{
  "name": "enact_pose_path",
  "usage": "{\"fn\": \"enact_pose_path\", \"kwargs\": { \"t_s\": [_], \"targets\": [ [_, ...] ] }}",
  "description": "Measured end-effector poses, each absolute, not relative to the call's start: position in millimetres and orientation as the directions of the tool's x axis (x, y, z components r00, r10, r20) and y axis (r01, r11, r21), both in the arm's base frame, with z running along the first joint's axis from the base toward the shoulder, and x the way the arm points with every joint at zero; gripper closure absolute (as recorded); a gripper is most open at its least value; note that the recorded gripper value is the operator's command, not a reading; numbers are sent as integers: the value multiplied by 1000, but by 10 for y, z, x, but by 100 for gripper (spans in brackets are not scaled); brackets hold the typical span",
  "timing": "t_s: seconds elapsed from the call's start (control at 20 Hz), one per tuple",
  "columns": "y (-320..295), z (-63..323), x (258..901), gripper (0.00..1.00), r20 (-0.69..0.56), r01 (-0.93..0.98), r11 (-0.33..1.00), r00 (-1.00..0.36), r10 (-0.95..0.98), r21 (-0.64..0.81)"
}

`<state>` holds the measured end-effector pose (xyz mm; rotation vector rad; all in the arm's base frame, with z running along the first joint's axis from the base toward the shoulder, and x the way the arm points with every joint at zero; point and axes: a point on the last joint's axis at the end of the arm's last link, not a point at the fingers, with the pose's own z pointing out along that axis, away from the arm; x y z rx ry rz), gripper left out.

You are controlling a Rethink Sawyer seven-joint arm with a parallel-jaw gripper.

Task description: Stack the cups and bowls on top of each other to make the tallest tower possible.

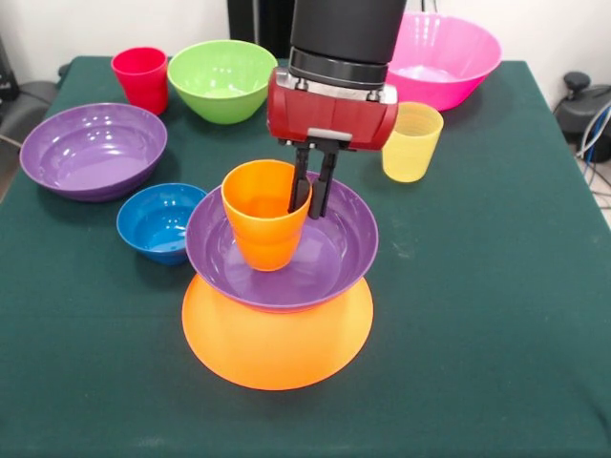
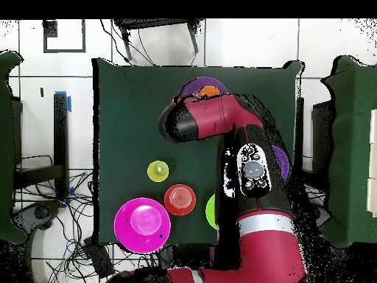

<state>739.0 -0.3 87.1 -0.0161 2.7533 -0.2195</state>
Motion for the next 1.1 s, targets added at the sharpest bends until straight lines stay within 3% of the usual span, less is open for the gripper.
{"fn": "enact_pose_path", "kwargs": {
  "t_s": [0.8, 0.85, 1.1],
  "targets": [
    [-19, 813, 7306, 100, -366, 15, 988, -930, -44, -155],
    [-27, 803, 7288, 0, -362, 15, 988, -931, -43, -156],
    [-32, 794, 7274, 0, -360, 15, 988, -932, -42, -155]
  ]
}}
